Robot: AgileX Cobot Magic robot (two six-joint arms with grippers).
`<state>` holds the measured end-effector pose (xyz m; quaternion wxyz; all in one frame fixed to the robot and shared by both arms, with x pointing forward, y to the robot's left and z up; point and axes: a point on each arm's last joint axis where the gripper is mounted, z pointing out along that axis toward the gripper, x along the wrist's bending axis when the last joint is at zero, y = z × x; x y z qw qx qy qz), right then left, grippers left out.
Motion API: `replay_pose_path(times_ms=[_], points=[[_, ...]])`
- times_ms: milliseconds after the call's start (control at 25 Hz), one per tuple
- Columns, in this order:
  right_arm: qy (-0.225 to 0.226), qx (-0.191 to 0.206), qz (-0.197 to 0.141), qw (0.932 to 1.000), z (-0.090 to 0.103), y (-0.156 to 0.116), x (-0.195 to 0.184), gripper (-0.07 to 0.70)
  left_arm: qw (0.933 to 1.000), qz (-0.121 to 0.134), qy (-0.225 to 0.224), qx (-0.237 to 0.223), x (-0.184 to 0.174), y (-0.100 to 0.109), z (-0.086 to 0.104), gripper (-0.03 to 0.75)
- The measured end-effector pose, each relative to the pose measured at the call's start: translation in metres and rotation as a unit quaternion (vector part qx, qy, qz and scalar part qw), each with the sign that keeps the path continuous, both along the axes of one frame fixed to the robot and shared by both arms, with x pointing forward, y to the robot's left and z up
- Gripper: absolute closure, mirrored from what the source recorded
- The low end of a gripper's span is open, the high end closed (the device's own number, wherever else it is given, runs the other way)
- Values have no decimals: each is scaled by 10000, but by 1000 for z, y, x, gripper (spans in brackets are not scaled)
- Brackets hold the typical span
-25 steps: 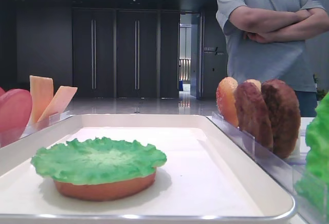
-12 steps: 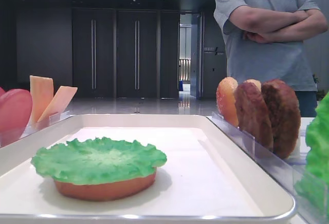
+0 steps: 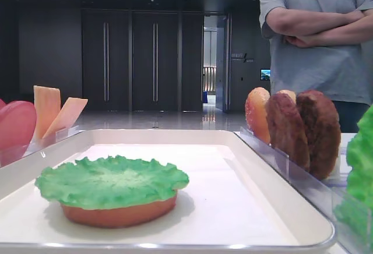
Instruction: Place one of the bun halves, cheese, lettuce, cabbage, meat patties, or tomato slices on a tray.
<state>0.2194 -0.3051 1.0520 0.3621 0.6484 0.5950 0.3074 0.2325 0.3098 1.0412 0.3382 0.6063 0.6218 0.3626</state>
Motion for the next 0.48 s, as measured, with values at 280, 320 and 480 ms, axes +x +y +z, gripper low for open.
replay_pose_path(times_ms=[280,320,480], points=[[-201,-20,22,9998,-4,0,8,81,10000,0,0,0,0,0,0,557],[-200,-21,23,9998,-4,0,8,81,10000,0,0,0,0,0,0,557],[-235,-28,28,9997,-4,0,9,81,10000,0,0,0,0,0,0,557]])
